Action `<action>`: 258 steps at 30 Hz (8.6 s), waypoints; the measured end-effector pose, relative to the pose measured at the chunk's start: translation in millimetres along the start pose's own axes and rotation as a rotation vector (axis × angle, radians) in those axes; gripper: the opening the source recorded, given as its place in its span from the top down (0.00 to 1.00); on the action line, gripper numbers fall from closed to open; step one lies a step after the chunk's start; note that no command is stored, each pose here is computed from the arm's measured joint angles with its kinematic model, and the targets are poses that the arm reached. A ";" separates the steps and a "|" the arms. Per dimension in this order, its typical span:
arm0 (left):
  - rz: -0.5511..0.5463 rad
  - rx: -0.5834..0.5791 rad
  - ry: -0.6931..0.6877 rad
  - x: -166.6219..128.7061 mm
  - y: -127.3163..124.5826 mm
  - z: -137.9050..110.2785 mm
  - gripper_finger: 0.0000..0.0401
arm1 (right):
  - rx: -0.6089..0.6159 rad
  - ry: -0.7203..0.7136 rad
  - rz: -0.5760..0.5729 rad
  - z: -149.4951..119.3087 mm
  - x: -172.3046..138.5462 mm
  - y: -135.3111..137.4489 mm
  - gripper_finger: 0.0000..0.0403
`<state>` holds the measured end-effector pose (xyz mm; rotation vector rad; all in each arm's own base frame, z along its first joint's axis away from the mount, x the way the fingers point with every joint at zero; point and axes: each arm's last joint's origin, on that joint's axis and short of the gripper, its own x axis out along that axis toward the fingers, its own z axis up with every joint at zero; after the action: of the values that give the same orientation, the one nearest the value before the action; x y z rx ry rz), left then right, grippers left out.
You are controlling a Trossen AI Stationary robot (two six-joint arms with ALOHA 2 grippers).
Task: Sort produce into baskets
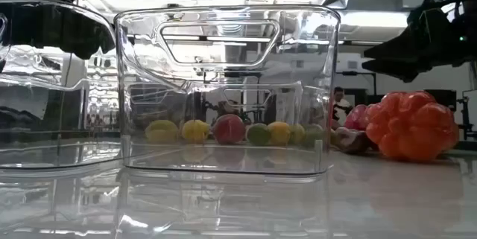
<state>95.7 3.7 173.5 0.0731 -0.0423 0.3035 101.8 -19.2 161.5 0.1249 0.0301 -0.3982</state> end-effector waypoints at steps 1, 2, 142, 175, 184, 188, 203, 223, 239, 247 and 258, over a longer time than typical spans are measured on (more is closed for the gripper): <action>0.000 0.000 0.000 0.0 0.0 0.0 0.31 | 0.000 0.000 0.000 0.0 0.0 0.0 0.28; 0.000 0.000 0.000 0.0 0.0 0.1 0.31 | 0.000 0.000 0.000 -0.1 0.0 0.0 0.28; 0.218 -0.231 0.643 122.7 71.6 10.1 0.44 | -0.160 -0.149 0.163 115.2 30.3 28.2 0.28; 0.006 0.149 1.292 181.0 79.1 -14.6 0.08 | -0.193 0.028 0.226 64.2 103.8 60.1 0.28; 0.003 0.180 1.344 183.2 77.1 -26.2 0.23 | -0.193 0.030 0.226 64.1 103.8 60.0 0.28; 0.008 0.172 1.348 182.9 77.1 -26.3 0.41 | -0.193 0.030 0.226 64.2 103.8 60.0 0.28; -0.104 0.076 1.167 191.4 62.6 80.8 0.54 | -0.196 0.041 0.226 63.3 103.9 59.9 0.28; -0.167 0.083 1.145 144.5 -52.0 98.0 0.33 | -0.174 0.035 0.223 64.2 104.0 59.5 0.28; -0.092 0.060 1.101 181.2 28.6 81.1 0.23 | -0.166 0.018 0.216 65.6 105.5 58.5 0.28; -0.160 0.130 1.201 221.4 65.8 32.1 0.24 | -0.176 0.047 0.199 57.1 113.9 55.3 0.28; -0.321 0.291 1.273 252.2 65.1 2.3 0.24 | -0.176 0.052 0.209 56.1 115.5 53.7 0.28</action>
<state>316.5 140.4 193.3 0.1618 1.2675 -0.0091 229.4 -21.7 217.2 -0.0355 0.1019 -0.1824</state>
